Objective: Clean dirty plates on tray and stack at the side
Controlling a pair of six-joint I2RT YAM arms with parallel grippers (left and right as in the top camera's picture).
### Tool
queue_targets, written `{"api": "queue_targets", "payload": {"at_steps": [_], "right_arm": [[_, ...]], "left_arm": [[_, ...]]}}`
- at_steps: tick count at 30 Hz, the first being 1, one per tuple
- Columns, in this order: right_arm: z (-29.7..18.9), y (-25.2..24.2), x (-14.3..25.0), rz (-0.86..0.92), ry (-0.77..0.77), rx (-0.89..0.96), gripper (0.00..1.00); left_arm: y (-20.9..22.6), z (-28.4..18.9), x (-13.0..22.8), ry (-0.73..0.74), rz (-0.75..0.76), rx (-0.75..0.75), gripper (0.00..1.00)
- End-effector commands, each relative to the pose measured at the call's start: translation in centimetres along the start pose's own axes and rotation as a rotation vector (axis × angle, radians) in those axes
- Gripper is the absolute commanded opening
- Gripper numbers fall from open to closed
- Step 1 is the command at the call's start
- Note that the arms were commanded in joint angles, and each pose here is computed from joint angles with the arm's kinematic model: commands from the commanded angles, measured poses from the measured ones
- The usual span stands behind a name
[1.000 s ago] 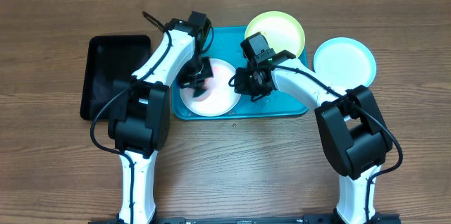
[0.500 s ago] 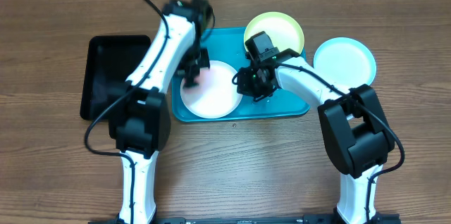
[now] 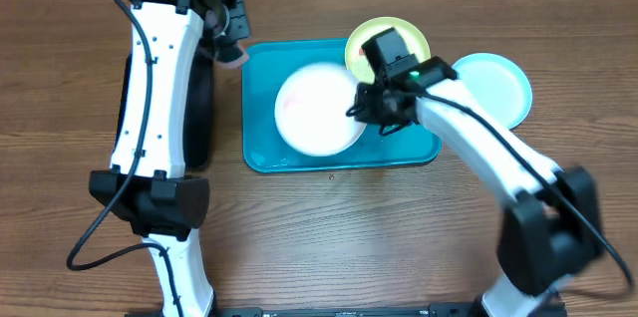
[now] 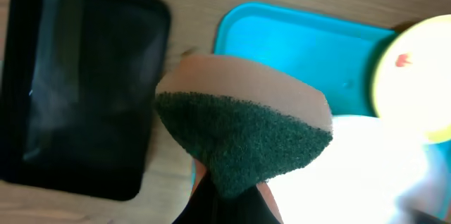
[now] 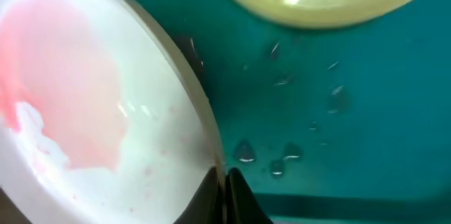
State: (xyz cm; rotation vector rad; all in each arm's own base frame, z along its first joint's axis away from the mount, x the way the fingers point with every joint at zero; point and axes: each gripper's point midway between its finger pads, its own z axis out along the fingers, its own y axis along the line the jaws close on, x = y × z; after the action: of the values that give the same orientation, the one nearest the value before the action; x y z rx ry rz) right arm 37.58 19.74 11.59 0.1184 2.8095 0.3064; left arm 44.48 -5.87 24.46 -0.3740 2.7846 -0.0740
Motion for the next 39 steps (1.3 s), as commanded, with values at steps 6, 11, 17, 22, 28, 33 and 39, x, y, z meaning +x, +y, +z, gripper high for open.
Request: {"api": "queue_targets", "payload": {"at_steps": [6, 11, 17, 22, 28, 33, 39], "right_arm": [[-8.6, -0.9, -3.6, -0.150, -0.452, 0.416, 0.04], [-10.9, 0.5, -3.3, -0.244, -0.611, 0.585, 0.04], [-13.3, 2.0, -3.2, -0.380, -0.715, 0.713, 0.04], [-15.1, 2.1, -3.4, -0.398, -0.789, 0.802, 0.04], [-16.2, 2.3, -3.6, -0.384, -0.842, 0.838, 0.04], [-16.5, 2.4, -3.5, -0.382, -0.857, 0.851, 0.04], [-16.6, 2.3, -3.6, -0.381, -0.861, 0.856, 0.04]], "left_arm": [[2.5, 0.8, -0.2, 0.034, -0.023, -0.024, 0.04], [2.6, 0.8, -0.2, 0.038, -0.013, -0.026, 0.04], [2.6, 0.8, -0.1, 0.039, -0.013, -0.026, 0.04], [2.6, 0.8, -0.1, 0.039, -0.013, -0.026, 0.04], [2.6, 0.8, -0.1, 0.039, -0.013, -0.027, 0.04], [2.6, 0.8, -0.1, 0.039, -0.013, -0.026, 0.04], [2.6, 0.8, -0.1, 0.041, -0.013, -0.027, 0.04]]}}
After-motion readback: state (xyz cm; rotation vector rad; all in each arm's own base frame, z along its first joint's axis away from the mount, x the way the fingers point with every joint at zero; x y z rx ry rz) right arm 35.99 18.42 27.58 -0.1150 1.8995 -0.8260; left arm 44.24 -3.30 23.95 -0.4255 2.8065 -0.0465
